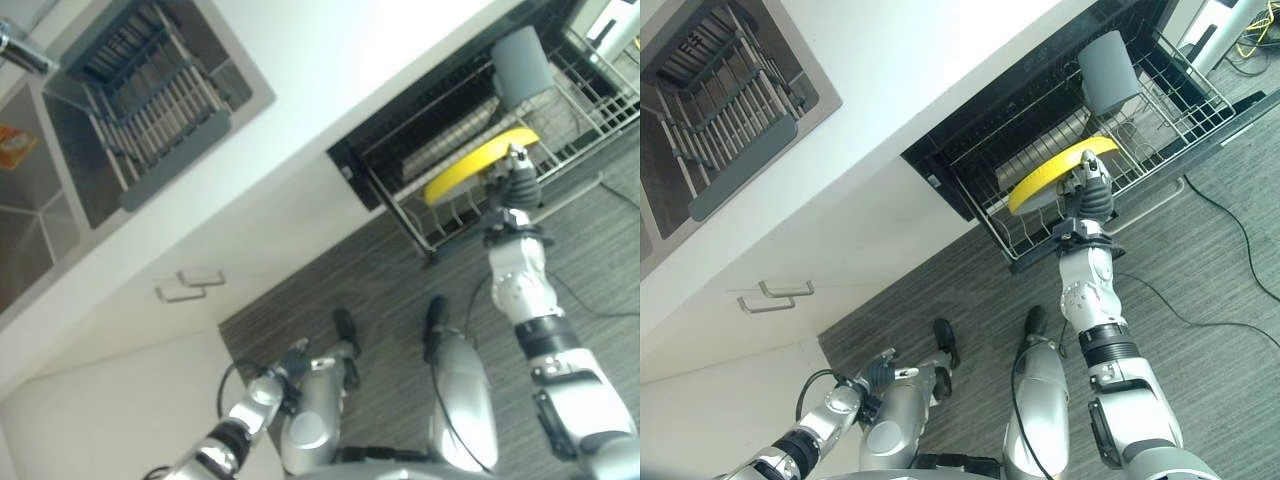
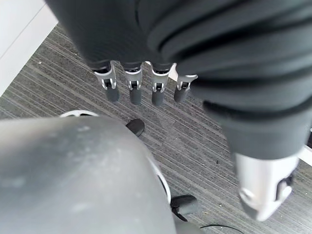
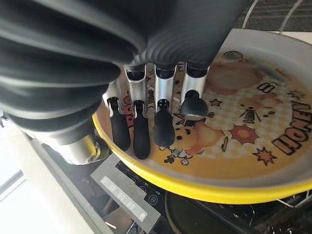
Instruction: Place the dishes in the dishwasher.
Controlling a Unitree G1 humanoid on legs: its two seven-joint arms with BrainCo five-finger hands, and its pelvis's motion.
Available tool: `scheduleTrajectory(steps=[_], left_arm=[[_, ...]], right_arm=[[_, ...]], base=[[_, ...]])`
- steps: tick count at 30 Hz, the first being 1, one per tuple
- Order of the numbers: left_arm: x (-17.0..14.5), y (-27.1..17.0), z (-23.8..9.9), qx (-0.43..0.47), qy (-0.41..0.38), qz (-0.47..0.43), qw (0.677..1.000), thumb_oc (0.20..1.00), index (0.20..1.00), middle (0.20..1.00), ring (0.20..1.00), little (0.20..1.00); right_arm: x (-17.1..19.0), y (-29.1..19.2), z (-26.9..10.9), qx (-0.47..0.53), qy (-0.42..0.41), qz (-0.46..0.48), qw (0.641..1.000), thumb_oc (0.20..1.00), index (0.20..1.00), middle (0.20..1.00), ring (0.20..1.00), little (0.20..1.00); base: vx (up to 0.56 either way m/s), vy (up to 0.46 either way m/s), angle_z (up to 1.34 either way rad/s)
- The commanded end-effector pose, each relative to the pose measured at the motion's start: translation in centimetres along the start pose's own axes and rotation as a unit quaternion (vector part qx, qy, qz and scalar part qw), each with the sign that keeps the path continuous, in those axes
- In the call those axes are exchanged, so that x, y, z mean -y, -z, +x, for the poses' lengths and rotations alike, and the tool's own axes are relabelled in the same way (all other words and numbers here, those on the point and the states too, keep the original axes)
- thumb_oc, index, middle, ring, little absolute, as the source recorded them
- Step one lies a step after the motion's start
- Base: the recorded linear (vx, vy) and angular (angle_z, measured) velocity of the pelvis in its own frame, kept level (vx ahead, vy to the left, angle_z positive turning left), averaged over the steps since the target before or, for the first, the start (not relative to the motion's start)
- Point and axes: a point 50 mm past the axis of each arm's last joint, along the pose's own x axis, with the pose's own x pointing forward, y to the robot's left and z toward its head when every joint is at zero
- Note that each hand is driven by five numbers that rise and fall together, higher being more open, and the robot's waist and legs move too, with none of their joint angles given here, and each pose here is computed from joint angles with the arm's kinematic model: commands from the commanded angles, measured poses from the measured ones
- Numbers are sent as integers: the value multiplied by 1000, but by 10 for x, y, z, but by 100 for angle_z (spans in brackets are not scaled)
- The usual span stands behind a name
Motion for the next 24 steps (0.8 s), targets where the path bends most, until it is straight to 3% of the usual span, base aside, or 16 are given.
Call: scheduleTrajectory(steps=[1,9,22,24], left_arm=[[0,6,-4,0,-8,-13,1000,1000,1000,1000,1000,1000],[4,1,-2,8,-19,-25,999,1000,1000,1000,1000,1000],[-5,4,-5,4,-25,-15,1000,1000,1000,1000,1000,1000],[-9,4,-6,4,-30,-13,999,1000,1000,1000,1000,1000]], right_arm=[[-7,-30,4,84,13,-28,996,200,200,200,200,200],[13,-15,-6,76,105,-72,989,200,200,200,200,200],[16,-47,24,99,123,-322,933,200,200,200,200,200],[17,-54,29,93,125,-388,908,200,200,200,200,200]], base=[[0,0,0],[0,0,0],[6,-5,4],[4,-28,12]])
